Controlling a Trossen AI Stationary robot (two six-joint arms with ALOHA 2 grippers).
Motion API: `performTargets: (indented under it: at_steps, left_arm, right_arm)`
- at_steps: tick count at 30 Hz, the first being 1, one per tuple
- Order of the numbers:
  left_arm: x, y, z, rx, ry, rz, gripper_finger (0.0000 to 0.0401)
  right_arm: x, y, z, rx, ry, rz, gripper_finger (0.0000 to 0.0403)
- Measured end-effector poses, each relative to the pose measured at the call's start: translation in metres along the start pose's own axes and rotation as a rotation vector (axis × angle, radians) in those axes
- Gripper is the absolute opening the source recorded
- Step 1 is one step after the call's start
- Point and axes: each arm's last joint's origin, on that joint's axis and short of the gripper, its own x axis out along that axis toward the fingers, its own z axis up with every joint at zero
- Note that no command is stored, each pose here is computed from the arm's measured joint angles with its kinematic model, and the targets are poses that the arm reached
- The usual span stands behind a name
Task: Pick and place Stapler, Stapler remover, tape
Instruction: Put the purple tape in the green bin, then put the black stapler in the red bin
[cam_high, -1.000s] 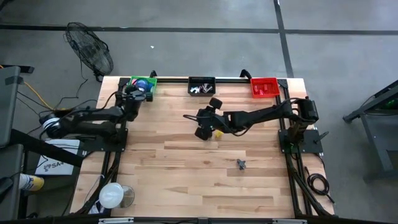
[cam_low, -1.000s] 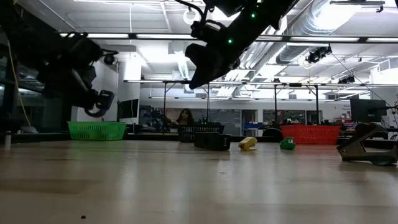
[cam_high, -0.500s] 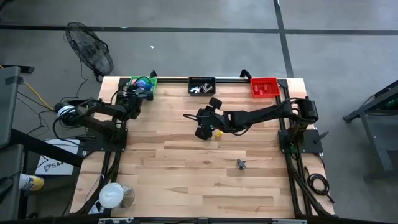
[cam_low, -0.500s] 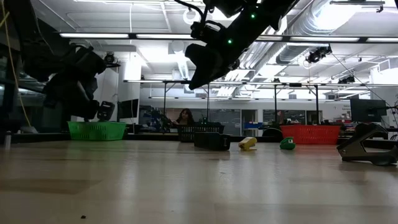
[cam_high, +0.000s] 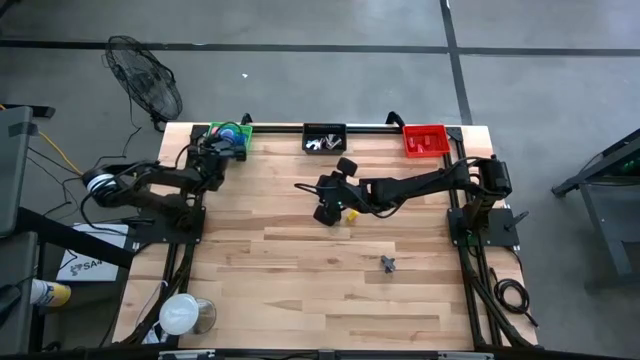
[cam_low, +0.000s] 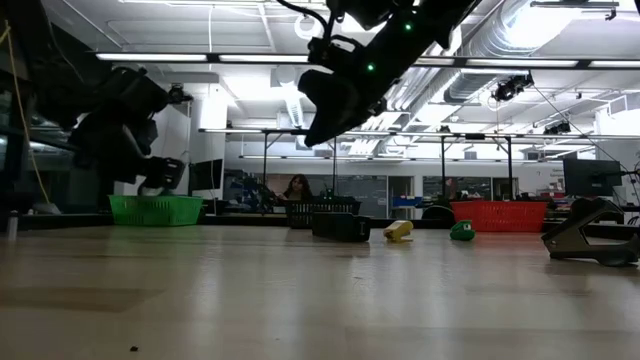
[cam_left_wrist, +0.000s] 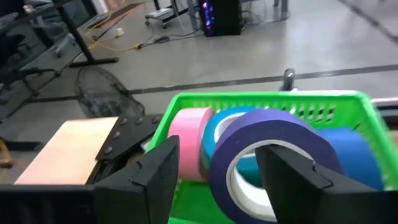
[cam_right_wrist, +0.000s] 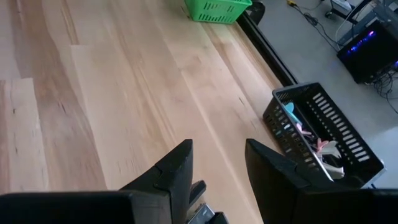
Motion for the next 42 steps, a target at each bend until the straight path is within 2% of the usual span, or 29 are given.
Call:
performTargets:
  at_steps: [5,19,23,28,32,37,42]
  left_arm:
    - [-0.005,0.003,0.008,-0.002,-0.012,-0.045,0.0210]
    - [-0.011,0.012,0.009,0.034,0.018,-0.014,0.0211]
    - [-0.013,0.012,0.012,0.018,0.013,-0.050,0.0211]
    - [-0.021,0.014,0.021,-0.042,0.008,-0.216,0.0211]
    - [-0.030,0.019,0.029,-0.074,0.002,-0.344,0.0211]
    - [-0.045,0.022,0.042,-0.089,-0.050,-0.633,0.0211]
    - [-0.059,0.026,0.050,-0.067,-0.101,-0.893,0.0211]
  right_arm:
    - [0.000,0.000,-0.004,0.013,0.034,-0.008,0.0138]
    - [0.000,0.000,-0.005,0.040,0.041,-0.009,0.0138]
    - [0.000,0.000,-0.005,0.039,0.042,-0.012,0.0138]
    - [-0.002,-0.002,-0.007,0.029,0.068,-0.023,0.0138]
    - [-0.007,-0.005,-0.009,0.075,0.104,-0.058,0.0138]
    - [-0.008,-0.009,-0.013,0.202,0.142,-0.082,0.0138]
    - [-0.008,-0.009,-0.014,0.315,0.159,-0.050,0.0138]
